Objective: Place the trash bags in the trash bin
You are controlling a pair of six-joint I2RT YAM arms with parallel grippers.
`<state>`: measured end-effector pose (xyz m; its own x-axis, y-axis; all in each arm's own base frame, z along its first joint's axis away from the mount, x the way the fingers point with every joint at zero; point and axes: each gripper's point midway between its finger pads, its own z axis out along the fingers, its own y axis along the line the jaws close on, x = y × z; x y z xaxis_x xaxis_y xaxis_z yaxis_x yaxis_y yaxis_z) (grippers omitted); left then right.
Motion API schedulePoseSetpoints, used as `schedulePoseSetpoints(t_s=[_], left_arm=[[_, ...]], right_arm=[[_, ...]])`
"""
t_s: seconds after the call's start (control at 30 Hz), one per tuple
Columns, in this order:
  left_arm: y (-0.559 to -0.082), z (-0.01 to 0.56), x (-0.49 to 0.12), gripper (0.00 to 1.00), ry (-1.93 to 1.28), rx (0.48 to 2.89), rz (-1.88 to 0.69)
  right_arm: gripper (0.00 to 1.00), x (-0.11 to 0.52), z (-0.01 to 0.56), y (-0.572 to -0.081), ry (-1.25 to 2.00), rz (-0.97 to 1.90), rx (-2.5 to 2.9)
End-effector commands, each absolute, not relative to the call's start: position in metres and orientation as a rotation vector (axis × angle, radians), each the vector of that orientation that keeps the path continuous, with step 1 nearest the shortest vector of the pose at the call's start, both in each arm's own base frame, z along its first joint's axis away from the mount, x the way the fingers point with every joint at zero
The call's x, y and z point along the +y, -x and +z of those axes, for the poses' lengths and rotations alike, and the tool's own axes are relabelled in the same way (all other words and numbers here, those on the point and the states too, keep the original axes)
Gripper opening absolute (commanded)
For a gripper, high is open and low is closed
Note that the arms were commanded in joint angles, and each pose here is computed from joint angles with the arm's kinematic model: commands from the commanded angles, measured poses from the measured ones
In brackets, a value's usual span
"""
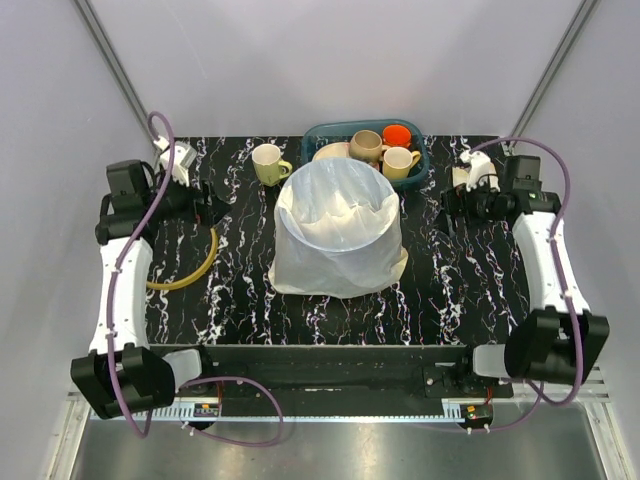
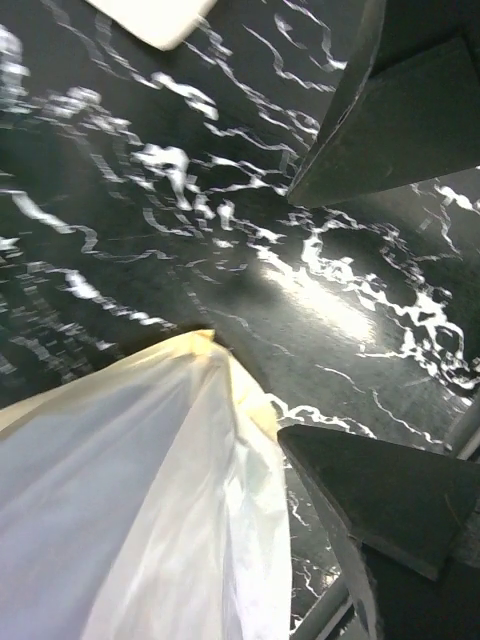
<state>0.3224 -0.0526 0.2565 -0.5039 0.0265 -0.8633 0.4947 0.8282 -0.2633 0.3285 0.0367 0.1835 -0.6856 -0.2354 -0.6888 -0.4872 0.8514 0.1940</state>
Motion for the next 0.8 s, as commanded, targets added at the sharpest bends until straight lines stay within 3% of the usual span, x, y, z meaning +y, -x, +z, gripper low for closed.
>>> schedulePoseSetpoints(t_s=[0.0, 0.03, 0.07, 0.23, 0.33, 0.5, 0.77], left_arm=[[-0.344, 0.319, -0.049, 0.99, -0.768, 1.722, -0.381], [-0.323, 0.306, -0.064, 0.99, -0.865, 1.747, -0.505], [-0.322, 0.305, -0.066, 0.99, -1.051, 1.649, -0.459], [-0.307, 0.289, -0.107, 0.99, -1.254, 1.437, -0.709], [-0.305, 0.275, -0.14, 0.92, -1.376, 1.389, -0.764], [-0.321, 0.261, -0.163, 0.8, -1.385, 1.386, -0.848], [-0.331, 0.256, -0.185, 0.79, -1.382, 1.311, -0.856]], right_arm=[[1.0, 0.07, 0.263, -0.331, 0.78, 0.554, 1.97], [1.0, 0.08, 0.266, -0.321, 0.878, 0.606, 1.931], [0.97, 0.089, 0.268, -0.317, 1.005, 0.606, 1.872], [0.96, 0.114, 0.269, -0.313, 1.125, 0.73, 1.811], [0.96, 0.136, 0.261, -0.307, 1.234, 0.74, 1.738], [0.92, 0.164, 0.246, -0.308, 1.308, 0.718, 1.667], [0.84, 0.166, 0.235, -0.312, 1.349, 0.696, 1.642]])
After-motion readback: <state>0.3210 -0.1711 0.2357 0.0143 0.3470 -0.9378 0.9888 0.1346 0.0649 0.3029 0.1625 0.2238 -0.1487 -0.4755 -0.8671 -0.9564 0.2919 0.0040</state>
